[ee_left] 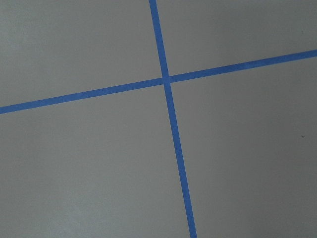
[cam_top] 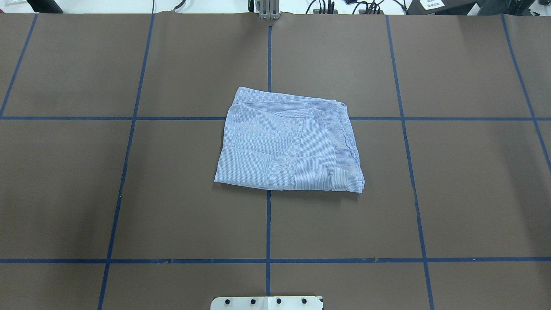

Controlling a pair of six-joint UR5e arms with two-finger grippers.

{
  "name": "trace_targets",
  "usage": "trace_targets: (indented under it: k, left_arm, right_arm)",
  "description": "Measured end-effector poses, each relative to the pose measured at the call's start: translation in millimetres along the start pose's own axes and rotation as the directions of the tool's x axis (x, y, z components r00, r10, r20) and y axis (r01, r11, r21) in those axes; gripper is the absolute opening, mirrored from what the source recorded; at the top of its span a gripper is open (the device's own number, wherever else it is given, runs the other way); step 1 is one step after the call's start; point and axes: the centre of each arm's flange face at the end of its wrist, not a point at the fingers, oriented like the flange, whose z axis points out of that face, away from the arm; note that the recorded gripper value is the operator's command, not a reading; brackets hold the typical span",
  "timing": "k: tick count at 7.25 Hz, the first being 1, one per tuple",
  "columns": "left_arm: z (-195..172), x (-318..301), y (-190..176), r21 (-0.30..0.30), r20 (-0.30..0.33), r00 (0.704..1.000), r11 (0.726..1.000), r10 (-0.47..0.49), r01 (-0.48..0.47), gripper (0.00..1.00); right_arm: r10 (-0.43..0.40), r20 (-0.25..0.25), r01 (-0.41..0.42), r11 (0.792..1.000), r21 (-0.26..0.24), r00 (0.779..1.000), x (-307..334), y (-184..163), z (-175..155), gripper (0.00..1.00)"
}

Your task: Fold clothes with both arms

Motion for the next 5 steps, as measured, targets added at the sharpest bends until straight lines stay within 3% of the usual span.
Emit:
trace_targets:
  k: [5]
  left_arm:
    - [-14.8, -9.0, -2.2, 0.026, 0.04, 0.999, 1.0, -0.009, 0.008, 1.0]
  right_arm:
    - [0.015, -0.002, -0.015, 1.0, -0.021, 1.0, 10.0, 5.0, 9.7, 1.0]
